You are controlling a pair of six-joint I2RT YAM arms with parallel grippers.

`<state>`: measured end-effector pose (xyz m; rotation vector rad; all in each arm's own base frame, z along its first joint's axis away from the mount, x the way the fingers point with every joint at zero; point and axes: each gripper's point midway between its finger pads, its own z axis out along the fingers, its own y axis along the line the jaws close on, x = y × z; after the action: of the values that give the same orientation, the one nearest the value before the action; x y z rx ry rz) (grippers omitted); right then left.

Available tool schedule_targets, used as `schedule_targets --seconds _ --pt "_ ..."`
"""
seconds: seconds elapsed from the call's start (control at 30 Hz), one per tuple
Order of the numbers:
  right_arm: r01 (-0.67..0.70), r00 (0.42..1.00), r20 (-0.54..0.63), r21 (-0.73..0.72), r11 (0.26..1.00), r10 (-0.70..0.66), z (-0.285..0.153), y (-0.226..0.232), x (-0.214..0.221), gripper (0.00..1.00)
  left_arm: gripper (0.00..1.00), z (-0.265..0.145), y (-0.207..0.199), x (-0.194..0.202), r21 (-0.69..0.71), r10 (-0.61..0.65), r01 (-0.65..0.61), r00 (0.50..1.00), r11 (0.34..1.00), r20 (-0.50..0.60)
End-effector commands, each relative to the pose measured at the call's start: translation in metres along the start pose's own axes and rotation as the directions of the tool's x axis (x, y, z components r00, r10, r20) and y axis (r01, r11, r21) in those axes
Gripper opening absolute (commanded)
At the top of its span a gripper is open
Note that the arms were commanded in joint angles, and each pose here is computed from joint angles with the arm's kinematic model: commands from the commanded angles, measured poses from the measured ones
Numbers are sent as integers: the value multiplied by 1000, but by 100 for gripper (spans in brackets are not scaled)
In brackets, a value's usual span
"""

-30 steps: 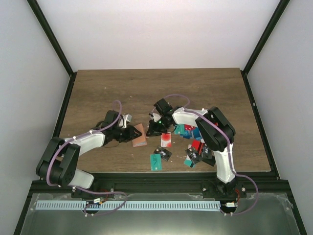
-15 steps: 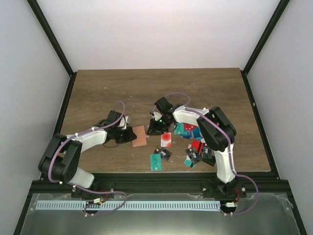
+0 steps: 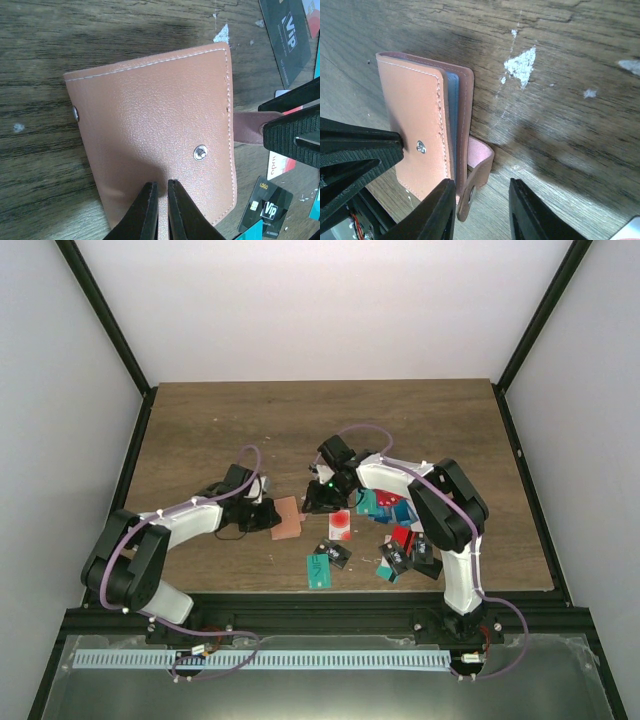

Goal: Put the credit cards into the card holder
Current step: Close the card holder at the center of the board.

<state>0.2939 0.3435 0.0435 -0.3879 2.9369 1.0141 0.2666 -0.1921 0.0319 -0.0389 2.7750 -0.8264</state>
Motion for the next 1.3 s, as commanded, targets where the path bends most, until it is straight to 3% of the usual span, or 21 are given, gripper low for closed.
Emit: schedule_targets --seconds 0.0,0.23,0.4,0.67,0.9,1.27 --pt "33 998 45 -18 999 -32 -15 15 -15 26 9 4 5 6 -38 7 -8 1000 999 -28" --pt "27 999 37 -33 999 -25 -12 15 -14 8 9 5 5 6 -44 13 -14 999 999 -31" --pt "34 999 42 -44 998 -32 -14 20 -17 1 9 5 5 6 -50 15 -16 999 999 -33" --pt "38 999 27 -118 992 -35 -16 40 -19 1 9 7 5 4 -67 14 -17 999 998 -40" --pt "34 999 -29 -123 992 -37 8 47 -9 1 9 11 4 8 -68 14 -17 998 998 -57" --pt "5 999 -48 -158 987 -13 26 49 -14 17 8 10 -2 9 -46 28 -30 998 999 -60"
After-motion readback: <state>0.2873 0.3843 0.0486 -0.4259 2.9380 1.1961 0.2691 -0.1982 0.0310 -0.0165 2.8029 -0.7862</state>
